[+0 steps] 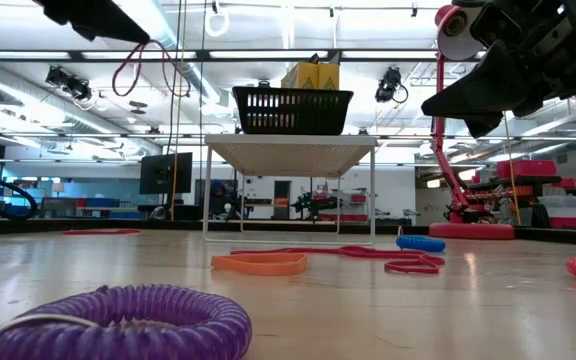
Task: Pick & Place Office Desk Supplies
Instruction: Put the red rubber band into the red bin on the shelf
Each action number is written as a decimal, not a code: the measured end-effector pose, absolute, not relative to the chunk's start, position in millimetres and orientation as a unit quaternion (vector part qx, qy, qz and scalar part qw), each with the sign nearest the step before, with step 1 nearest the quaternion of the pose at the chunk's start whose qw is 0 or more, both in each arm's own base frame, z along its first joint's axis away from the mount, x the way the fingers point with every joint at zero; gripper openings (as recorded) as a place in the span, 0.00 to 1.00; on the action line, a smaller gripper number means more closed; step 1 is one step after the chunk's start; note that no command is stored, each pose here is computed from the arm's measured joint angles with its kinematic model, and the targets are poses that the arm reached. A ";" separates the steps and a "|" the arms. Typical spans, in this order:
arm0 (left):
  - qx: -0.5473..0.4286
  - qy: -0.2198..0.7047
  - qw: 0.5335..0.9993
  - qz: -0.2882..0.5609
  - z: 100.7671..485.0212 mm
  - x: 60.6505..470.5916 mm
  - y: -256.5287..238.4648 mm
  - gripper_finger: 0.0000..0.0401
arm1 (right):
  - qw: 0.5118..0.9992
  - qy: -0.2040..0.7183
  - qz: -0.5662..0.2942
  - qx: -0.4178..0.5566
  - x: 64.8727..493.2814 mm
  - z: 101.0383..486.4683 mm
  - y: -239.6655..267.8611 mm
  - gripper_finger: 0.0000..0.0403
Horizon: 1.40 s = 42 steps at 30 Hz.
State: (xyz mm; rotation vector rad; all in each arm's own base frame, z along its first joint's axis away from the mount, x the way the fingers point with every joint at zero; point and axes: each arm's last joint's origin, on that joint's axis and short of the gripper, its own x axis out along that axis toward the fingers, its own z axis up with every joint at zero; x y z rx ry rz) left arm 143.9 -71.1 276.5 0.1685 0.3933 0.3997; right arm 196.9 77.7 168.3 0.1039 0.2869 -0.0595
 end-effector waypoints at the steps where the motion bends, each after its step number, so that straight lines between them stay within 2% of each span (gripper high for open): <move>1: 0.082 0.189 0.956 0.208 277.5 145.1 -69.3 0.01 | 0.988 0.143 -0.030 0.052 196.9 168.4 77.7 0.01; 12: 0.089 0.157 0.945 0.273 297.2 171.8 -23.2 0.01 | 0.988 0.143 -0.030 0.052 196.9 168.4 77.7 0.01; 24: 0.047 0.129 0.937 0.320 352.3 189.3 55.8 0.01 | 0.988 0.143 -0.030 0.052 196.9 168.4 77.7 0.01; 29: 0.037 0.102 0.938 0.328 362.1 211.4 90.7 0.01 | 0.988 0.143 -0.030 0.052 196.9 168.4 77.7 0.01; 33: 0.020 0.118 0.929 0.349 363.7 233.2 125.8 0.01 | 0.988 0.143 -0.030 0.052 196.9 168.4 77.7 0.01; 42: -0.028 0.144 0.935 0.323 355.7 285.1 198.0 0.01 | 0.988 0.143 -0.030 0.052 197.0 168.5 77.6 0.01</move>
